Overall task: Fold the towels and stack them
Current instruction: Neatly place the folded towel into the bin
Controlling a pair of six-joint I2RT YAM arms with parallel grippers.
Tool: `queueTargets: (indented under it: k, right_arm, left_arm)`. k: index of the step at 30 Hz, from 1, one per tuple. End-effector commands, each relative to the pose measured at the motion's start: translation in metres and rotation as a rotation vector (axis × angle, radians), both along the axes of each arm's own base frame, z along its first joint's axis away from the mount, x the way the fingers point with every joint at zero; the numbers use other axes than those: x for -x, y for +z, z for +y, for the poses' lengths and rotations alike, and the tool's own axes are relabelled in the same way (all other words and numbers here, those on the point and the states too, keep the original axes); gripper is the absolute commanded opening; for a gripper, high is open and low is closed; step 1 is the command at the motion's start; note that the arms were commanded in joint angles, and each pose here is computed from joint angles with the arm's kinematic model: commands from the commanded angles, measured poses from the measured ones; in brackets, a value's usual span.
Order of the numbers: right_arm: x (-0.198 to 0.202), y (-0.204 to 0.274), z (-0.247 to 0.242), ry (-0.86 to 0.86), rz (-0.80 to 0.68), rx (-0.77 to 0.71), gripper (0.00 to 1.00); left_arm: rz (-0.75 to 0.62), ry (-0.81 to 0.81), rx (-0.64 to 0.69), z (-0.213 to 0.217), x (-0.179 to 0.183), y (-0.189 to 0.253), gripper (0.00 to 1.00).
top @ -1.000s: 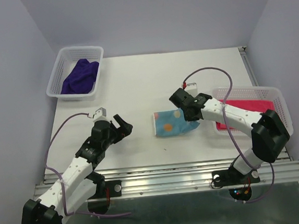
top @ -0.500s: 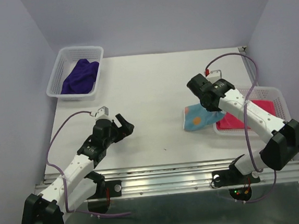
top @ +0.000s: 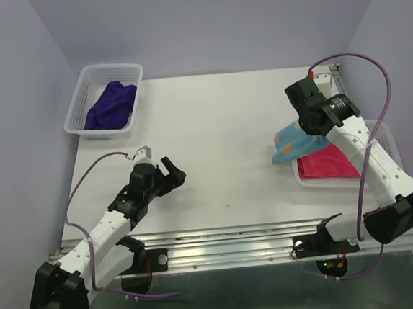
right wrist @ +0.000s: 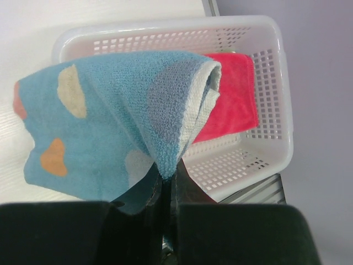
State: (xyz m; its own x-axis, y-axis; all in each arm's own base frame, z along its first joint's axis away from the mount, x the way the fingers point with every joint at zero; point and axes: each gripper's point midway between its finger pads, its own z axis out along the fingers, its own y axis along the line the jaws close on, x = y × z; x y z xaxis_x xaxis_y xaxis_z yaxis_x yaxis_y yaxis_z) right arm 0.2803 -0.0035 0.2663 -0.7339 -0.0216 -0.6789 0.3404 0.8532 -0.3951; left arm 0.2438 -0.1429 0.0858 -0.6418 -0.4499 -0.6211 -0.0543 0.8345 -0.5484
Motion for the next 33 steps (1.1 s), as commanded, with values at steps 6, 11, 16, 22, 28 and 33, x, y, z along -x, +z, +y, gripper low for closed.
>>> queueTargets:
  k: [6,11,16,22,28,33]
  right_arm:
    - [0.004,0.029,-0.026,-0.040,-0.061,0.016,0.01]
    - [0.005,0.011,-0.041,-0.061,-0.016,0.022,0.01]
    - [0.003,-0.025,-0.049,-0.036,0.078,0.032,0.01]
    - [-0.008,-0.055,-0.066,-0.030,0.145,0.062,0.01]
    - [-0.012,-0.084,-0.090,-0.067,0.238,0.070,0.01]
    - [-0.014,-0.100,-0.103,-0.058,0.270,0.100,0.01]
  left_arm:
    - [-0.084,-0.016,0.016,-0.007,-0.014,0.026,0.99]
    - [-0.084,-0.017,0.014,-0.007,-0.014,0.025,0.99]
    - [-0.096,-0.067,0.030,-0.014,-0.011,0.024,0.99]
    - [-0.109,-0.092,0.045,-0.017,-0.008,0.026,0.99]
    - [-0.137,-0.094,0.061,-0.016,-0.005,0.032,0.99]
    - [-0.159,-0.095,0.080,-0.016,-0.001,0.038,0.99]
